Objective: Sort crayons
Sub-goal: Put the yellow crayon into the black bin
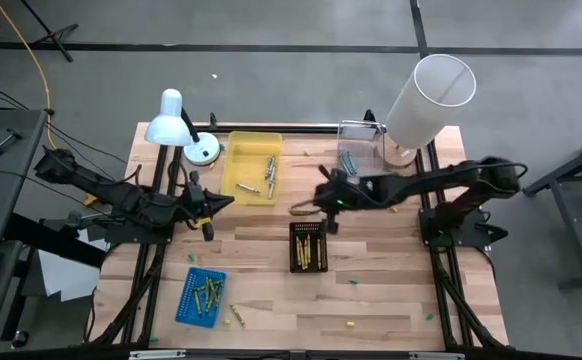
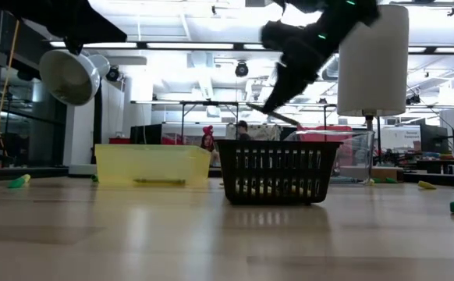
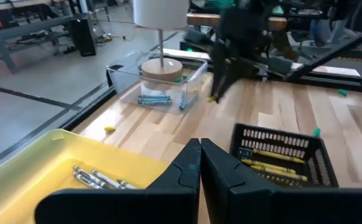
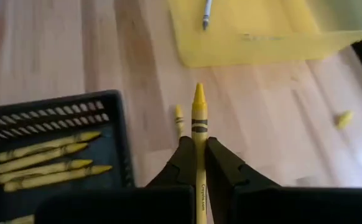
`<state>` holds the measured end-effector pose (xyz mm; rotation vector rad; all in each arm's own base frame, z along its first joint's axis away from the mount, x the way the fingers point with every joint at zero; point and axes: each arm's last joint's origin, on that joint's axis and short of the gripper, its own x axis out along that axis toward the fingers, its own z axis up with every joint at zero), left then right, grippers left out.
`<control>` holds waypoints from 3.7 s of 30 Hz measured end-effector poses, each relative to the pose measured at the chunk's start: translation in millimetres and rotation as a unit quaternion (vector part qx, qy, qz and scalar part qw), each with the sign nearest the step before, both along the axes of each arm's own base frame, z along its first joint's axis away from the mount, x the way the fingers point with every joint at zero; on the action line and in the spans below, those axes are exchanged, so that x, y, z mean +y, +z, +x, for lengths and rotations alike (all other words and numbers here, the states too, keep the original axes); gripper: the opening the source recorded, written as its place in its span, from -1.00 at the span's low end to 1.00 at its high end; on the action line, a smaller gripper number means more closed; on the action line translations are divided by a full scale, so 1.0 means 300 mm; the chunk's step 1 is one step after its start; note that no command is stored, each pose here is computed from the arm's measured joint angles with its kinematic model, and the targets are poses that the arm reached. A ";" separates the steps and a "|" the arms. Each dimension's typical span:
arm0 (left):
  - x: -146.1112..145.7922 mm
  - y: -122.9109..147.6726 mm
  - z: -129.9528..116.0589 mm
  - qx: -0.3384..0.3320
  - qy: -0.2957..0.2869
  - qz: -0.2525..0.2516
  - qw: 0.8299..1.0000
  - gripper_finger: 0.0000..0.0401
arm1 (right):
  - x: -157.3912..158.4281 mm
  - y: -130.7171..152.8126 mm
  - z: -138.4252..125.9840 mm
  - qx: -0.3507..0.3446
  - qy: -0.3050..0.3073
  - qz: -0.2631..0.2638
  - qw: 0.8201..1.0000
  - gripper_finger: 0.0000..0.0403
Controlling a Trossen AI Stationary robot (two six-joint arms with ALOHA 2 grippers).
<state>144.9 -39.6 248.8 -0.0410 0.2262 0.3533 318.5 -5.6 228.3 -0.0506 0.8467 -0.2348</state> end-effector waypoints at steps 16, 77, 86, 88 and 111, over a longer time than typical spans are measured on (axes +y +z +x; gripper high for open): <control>0.015 0.003 0.001 -0.007 0.047 0.011 0.999 -1.00 | 0.202 0.033 -0.029 -0.234 -0.046 0.220 0.946 -1.00; 0.010 -0.001 0.002 -0.005 0.027 -0.005 1.000 -1.00 | 0.308 0.119 -0.004 -0.192 -0.046 -0.072 0.978 -0.39; 0.011 -0.001 0.002 -0.001 0.029 0.008 1.000 -1.00 | 0.176 0.119 0.016 -0.151 -0.045 -0.124 0.980 -0.39; 0.011 -0.001 0.002 -0.001 0.029 0.008 1.000 -1.00 | 0.143 0.108 0.017 -0.135 -0.039 -0.104 0.985 -0.39; 0.002 -0.027 0.028 0.026 0.039 0.024 0.999 -1.00 | 0.060 0.093 0.022 -0.114 -0.025 -0.043 0.992 -0.39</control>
